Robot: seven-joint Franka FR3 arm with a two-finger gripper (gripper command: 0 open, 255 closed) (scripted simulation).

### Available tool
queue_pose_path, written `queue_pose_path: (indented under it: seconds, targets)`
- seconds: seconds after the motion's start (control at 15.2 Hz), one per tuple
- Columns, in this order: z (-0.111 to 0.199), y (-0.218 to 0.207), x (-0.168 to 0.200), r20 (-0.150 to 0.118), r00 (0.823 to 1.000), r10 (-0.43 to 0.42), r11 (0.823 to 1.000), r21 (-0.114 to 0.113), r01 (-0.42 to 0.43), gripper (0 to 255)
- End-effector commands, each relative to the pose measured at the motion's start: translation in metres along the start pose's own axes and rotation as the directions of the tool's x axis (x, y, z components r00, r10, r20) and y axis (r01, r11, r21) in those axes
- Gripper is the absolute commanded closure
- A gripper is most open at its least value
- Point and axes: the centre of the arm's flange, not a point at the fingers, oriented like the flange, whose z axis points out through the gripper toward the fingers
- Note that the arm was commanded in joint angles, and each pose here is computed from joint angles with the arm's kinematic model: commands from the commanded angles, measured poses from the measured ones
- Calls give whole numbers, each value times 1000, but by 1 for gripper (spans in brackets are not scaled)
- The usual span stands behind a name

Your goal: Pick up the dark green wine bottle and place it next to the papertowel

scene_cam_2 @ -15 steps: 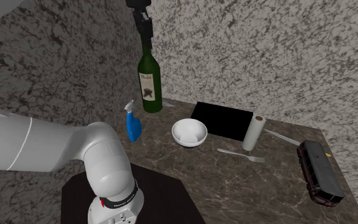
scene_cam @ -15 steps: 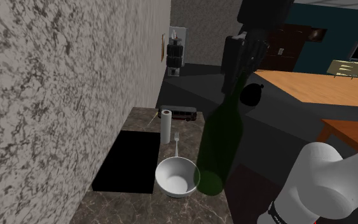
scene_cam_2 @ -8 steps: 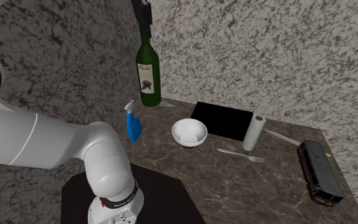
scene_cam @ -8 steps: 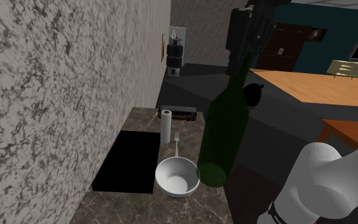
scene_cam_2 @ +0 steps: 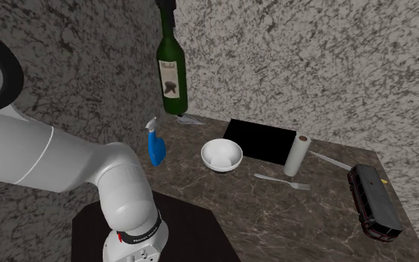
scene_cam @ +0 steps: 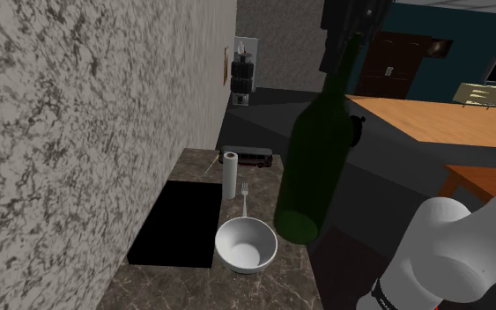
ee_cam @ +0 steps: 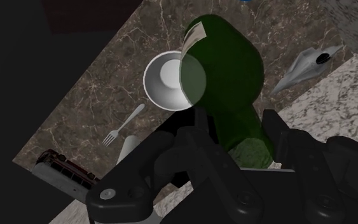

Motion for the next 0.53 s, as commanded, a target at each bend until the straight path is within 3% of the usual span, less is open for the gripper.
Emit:
queue_pose_path:
  seconds: [0.0,0.46]
  targets:
    - [-11,0,0,0,1000,0,1000,0,0,255]
    - [-47,-3,4,0,1000,0,1000,0,0,255]
